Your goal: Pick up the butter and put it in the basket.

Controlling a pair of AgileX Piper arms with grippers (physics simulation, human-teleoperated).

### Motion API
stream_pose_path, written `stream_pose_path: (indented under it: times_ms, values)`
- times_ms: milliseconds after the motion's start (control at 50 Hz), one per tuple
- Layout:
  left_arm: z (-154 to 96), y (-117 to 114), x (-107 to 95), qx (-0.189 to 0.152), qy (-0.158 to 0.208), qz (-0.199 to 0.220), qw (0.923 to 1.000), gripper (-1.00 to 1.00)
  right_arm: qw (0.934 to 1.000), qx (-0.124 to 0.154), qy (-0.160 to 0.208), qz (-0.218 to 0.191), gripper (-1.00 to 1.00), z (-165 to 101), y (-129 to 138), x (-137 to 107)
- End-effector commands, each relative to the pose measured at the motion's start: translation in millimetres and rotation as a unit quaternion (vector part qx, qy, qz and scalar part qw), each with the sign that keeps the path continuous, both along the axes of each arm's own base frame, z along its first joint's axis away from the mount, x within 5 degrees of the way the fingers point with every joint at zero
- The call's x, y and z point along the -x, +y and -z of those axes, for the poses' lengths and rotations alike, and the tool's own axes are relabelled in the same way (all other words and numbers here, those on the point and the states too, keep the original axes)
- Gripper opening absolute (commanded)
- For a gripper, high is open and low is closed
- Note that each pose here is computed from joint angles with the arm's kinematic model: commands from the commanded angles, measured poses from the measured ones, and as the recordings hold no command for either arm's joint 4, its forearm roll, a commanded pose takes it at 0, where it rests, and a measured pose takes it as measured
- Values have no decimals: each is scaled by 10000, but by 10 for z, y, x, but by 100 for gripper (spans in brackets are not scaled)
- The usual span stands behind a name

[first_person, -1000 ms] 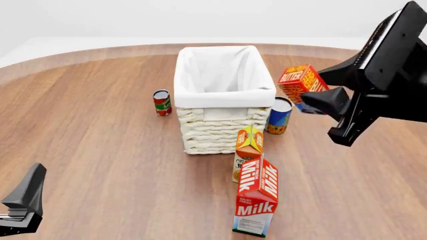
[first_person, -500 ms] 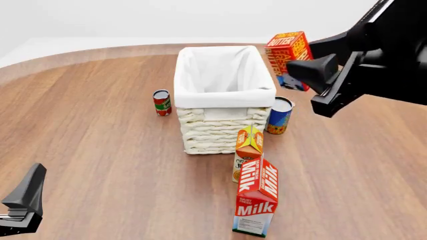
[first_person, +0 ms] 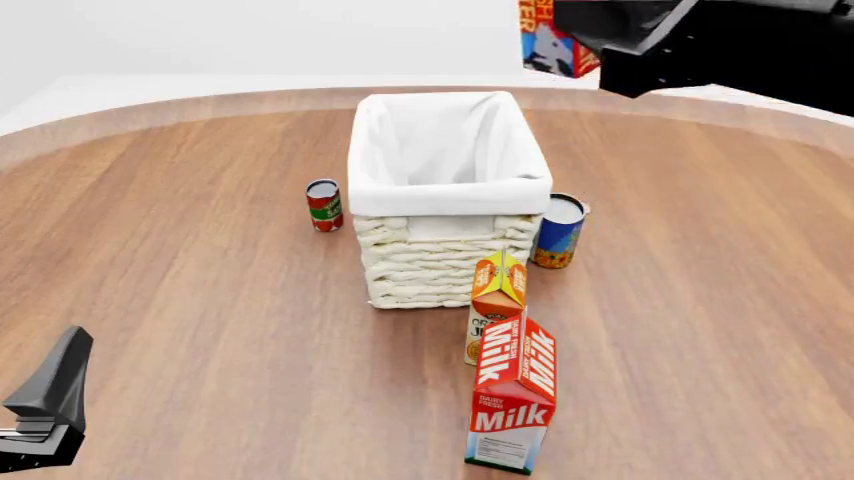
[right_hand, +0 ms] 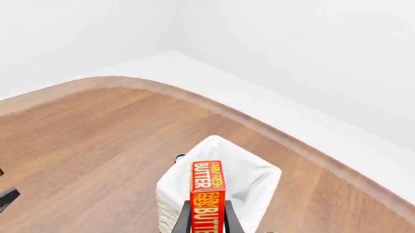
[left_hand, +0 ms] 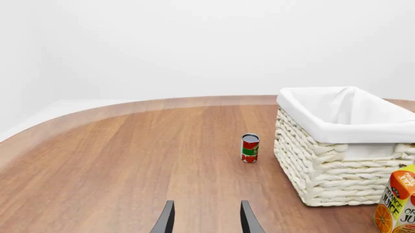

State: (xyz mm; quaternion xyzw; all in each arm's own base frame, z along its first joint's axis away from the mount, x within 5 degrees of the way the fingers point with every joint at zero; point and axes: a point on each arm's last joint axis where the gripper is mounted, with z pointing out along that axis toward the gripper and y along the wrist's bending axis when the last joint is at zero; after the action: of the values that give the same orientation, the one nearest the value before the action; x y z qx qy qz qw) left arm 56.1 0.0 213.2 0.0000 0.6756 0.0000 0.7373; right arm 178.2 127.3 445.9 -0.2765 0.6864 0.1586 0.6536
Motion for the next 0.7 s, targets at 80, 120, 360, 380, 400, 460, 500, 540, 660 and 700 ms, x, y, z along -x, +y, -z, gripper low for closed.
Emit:
stream_pose_path:
  times_ms: [80, 120, 360, 380, 400, 460, 500, 540, 660, 700]
  values:
    - [0, 0, 0, 0, 0, 0, 10000, 100, 9977, -313, 429, 433, -100, -371, 226, -687]
    - [0, 0, 0, 0, 0, 0, 10000, 100, 9957, -309, 630, 599, -100, -339, 240, -880]
    - [0, 0, 0, 0, 0, 0, 10000, 100, 9917, -199, 1023, 750, -100, -375, 305, -1143]
    - [0, 0, 0, 0, 0, 0, 10000, 100, 9912, -246, 1063, 756, -100, -393, 308, -1141]
    - [0, 0, 0, 0, 0, 0, 10000, 100, 9910, -241, 1042, 808, -100, -415, 283, -1174]
    - [0, 0, 0, 0, 0, 0, 10000, 100, 9906, -273, 1042, 841, -100, -471, 265, -1183]
    - [0, 0, 0, 0, 0, 0, 10000, 100, 9909, -255, 1045, 814, -100, -481, 272, -1159]
    - [0, 0, 0, 0, 0, 0, 10000, 100, 9906, -235, 1065, 824, -100, -472, 272, -1174]
    - [0, 0, 0, 0, 0, 0, 10000, 100, 9867, -237, 1203, 1066, -100, -357, 207, -1389]
    - [0, 0, 0, 0, 0, 0, 10000, 100, 9863, -215, 1244, 1059, -100, -317, 220, -1397]
